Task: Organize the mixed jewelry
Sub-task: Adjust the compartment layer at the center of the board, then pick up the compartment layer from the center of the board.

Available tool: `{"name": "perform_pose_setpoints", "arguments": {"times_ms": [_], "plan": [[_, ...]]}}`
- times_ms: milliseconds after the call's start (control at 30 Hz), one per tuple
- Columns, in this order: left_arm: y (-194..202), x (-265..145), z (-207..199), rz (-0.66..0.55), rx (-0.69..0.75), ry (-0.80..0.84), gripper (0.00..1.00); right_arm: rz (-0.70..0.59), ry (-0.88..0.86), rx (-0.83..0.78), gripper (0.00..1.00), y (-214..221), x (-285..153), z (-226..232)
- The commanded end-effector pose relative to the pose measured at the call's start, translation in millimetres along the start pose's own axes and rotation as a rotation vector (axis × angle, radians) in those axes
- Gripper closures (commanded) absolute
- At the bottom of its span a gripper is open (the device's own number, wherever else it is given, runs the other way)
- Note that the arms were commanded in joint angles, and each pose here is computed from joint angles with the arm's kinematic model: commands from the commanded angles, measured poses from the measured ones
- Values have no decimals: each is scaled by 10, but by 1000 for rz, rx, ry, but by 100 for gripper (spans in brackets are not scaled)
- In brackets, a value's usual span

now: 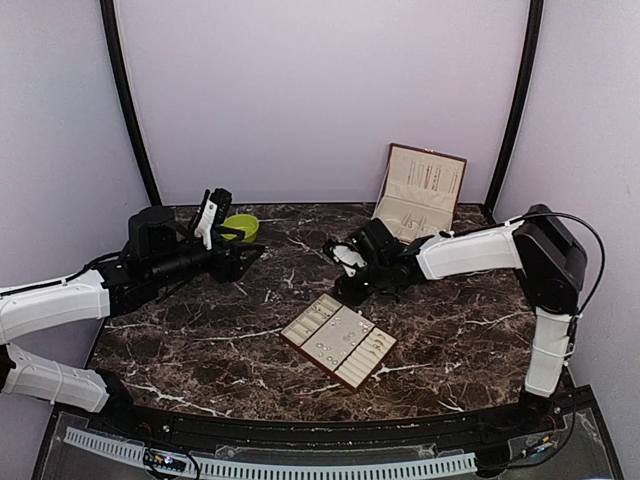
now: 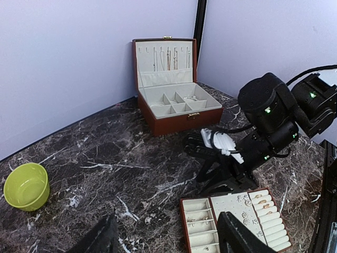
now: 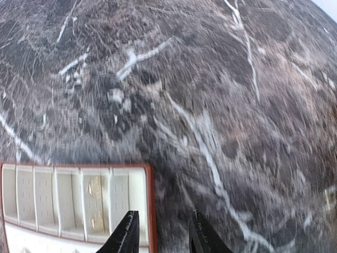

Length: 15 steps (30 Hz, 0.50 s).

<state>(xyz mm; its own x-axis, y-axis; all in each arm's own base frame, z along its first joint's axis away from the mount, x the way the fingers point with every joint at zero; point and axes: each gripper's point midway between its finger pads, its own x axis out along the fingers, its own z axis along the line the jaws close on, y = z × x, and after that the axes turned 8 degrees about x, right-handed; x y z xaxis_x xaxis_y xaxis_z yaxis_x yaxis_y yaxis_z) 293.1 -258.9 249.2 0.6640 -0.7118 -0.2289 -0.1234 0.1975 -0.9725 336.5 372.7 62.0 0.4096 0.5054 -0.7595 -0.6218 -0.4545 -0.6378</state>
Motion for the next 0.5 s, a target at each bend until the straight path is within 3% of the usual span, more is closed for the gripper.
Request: {"name": "perform_pose_setpoints", "arguments": {"times_ms": [0, 467], "plan": [[-95, -6, 13, -22, 1, 1, 33, -18, 24, 94, 66, 93, -365, -145], [-50, 30, 6, -10, -5, 8, 33, 87, -11, 215, 75, 944, -884, -162]]}}
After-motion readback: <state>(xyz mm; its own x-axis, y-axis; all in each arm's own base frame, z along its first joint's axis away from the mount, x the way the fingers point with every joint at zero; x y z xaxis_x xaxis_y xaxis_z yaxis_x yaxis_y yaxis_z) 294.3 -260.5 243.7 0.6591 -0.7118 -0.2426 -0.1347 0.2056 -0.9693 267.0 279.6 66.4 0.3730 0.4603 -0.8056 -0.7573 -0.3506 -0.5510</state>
